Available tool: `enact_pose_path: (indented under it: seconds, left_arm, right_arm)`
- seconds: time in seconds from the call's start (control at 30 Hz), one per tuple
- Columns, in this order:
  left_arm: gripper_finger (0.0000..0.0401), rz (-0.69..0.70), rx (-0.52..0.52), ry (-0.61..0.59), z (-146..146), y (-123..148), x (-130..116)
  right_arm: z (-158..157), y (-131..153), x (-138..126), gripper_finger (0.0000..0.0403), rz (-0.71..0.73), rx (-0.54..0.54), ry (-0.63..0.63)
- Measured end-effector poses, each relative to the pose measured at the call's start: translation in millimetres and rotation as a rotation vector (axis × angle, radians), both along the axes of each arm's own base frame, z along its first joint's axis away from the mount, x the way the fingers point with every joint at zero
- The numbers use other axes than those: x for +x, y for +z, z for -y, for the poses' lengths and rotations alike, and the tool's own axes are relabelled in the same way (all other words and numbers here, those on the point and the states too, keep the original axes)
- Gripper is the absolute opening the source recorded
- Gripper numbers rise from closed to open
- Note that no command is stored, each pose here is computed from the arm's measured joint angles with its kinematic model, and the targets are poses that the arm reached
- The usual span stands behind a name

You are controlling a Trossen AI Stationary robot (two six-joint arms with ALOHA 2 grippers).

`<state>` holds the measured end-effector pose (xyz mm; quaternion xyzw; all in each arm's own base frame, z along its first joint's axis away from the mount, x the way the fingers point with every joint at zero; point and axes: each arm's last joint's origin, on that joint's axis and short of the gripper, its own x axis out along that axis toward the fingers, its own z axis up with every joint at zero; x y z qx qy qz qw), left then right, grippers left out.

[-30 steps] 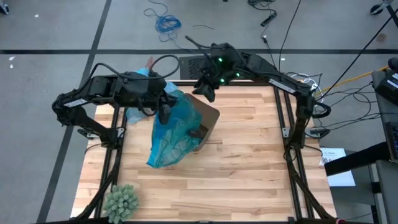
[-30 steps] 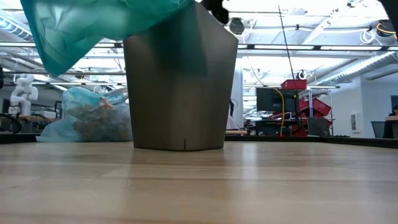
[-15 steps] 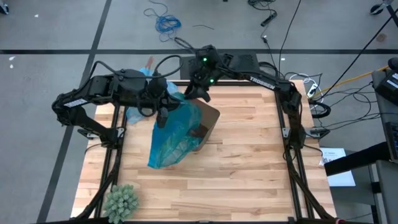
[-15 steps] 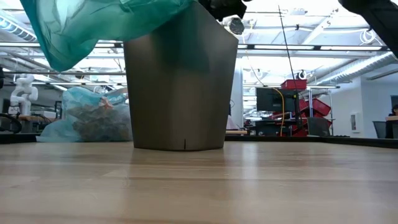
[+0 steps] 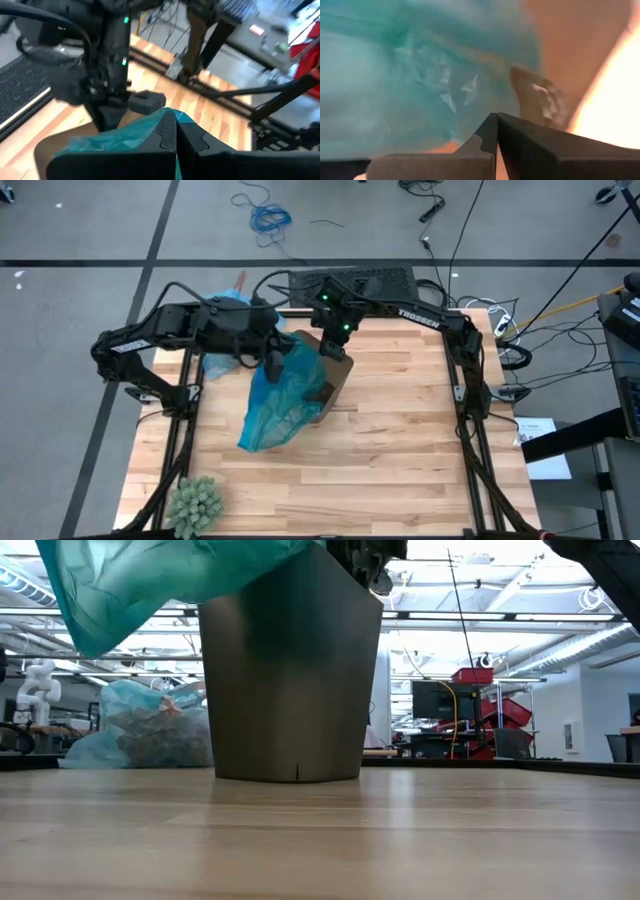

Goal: Place trash/remove bag and relplace
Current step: Insert the blue trash bag into the black trash bin

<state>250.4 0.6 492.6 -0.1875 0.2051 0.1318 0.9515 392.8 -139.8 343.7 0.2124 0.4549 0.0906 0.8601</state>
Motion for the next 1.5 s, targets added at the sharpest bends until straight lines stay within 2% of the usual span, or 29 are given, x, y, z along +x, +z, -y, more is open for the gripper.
enact_pose_path:
  seconds: [0.13, 0.43, 0.67, 0.8, 0.97, 1.1, 1.3, 1.5]
  left_arm:
    - [0.0000, -0.064, -0.014, 0.012, 0.0, -9.5, 7.7]
    - [0.0000, -0.208, 0.011, 0.060, -1.5, -32.5, 28.6]
    - [0.0000, -0.263, 0.024, 0.126, -18.5, -47.2, 47.7]
    - [0.0000, -0.300, 0.054, 0.132, -30.5, -55.3, 57.1]
    - [0.0000, -0.374, 0.050, 0.070, -44.6, -75.1, 77.4]
    - [0.0000, -0.422, 0.037, 0.009, -54.2, -95.5, 98.4]
    - [0.0000, -0.368, -0.012, -0.052, -69.5, -115.6, 127.9]
    - [0.0000, -0.237, -0.017, -0.051, -76.2, -96.6, 126.6]
  right_arm:
    - [0.8, 4.1, -4.1, 0.0000, -0.037, -0.037, -0.077]
    - [-4.3, 45.8, -32.3, 0.0000, 0.021, -0.122, -0.216]
    - [-15.7, 92.2, -73.0, 0.0000, 0.110, -0.180, -0.354]
    - [-28.1, 124.5, -104.9, 0.0000, 0.219, -0.223, -0.390]
    - [-42.4, 159.3, -140.7, 0.0000, 0.380, -0.222, -0.459]
    - [-49.5, 173.5, -160.3, 0.0000, 0.442, -0.231, -0.499]
    - [-55.1, 175.7, -164.6, 0.0000, 0.444, -0.210, -0.502]
    - [-62.0, 175.6, -161.9, 0.0000, 0.447, -0.203, -0.471]
